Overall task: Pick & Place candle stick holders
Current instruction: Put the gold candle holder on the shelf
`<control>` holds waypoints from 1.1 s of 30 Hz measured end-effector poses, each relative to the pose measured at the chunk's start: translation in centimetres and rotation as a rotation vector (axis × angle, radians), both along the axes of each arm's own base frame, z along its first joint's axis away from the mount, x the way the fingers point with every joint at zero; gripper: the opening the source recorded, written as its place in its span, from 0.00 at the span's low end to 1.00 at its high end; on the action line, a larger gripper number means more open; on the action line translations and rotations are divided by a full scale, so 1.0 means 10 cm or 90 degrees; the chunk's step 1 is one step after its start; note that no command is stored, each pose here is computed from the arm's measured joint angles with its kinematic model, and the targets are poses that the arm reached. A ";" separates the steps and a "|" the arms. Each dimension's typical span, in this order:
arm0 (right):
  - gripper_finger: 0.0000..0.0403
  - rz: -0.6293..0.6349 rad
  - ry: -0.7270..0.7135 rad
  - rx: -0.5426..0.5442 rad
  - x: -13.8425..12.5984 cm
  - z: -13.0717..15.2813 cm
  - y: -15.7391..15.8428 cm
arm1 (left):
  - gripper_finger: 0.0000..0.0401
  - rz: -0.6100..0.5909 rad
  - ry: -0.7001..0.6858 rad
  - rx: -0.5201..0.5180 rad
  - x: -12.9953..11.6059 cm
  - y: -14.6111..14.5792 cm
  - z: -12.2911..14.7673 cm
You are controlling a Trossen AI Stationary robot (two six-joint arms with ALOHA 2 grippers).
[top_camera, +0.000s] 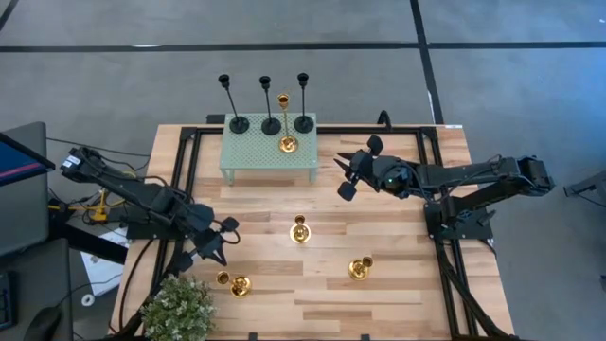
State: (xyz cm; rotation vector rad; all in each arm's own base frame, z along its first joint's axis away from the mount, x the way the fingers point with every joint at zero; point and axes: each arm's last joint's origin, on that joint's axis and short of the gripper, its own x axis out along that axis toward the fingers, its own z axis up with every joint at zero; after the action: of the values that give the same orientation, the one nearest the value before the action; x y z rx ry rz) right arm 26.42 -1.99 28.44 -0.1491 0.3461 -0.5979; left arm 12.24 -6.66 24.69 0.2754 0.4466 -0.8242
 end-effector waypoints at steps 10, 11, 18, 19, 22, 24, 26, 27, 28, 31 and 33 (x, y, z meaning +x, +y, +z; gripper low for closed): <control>0.18 0.000 0.004 0.000 0.00 -0.01 0.00 | 0.02 0.000 -0.004 -0.002 0.00 0.00 0.01; 0.18 0.000 0.004 0.000 0.00 -0.01 0.00 | 0.02 0.000 -0.005 -0.002 0.00 0.00 0.01; 0.18 0.000 0.004 0.000 0.00 -0.01 0.00 | 0.02 0.059 0.055 -0.067 0.01 0.00 0.02; 0.18 0.000 0.004 0.000 0.00 -0.01 0.00 | 0.01 0.081 0.067 -0.076 0.02 0.00 0.02; 0.18 0.000 0.004 0.000 0.00 -0.01 0.00 | 0.01 0.133 0.118 -0.101 0.01 0.02 -0.01; 0.18 0.000 0.004 0.000 0.00 -0.01 0.00 | 0.01 0.156 0.152 -0.122 0.00 0.02 -0.02; 0.18 0.000 0.004 0.000 0.00 -0.01 0.00 | 0.01 0.172 0.181 -0.137 -0.01 0.02 -0.03; 0.18 0.000 0.004 0.000 0.00 -0.01 0.00 | 0.01 0.173 0.185 -0.138 -0.01 0.01 -0.04; 0.18 0.000 0.004 0.000 0.00 -0.01 0.00 | 0.01 0.173 0.186 -0.137 -0.02 0.00 -0.04; 0.18 0.000 0.004 0.000 0.00 -0.01 0.00 | 0.01 0.175 0.193 -0.122 -0.04 -0.03 -0.05; 0.18 0.000 0.004 0.000 0.00 -0.01 0.00 | 0.01 0.180 0.191 -0.119 -0.05 -0.06 -0.07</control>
State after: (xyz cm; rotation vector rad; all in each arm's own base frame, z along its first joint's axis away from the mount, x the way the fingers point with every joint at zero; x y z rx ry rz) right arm 26.40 -1.99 28.38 -0.1510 0.3524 -0.5975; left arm 11.71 -7.23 24.01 -0.0863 0.6671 -0.6247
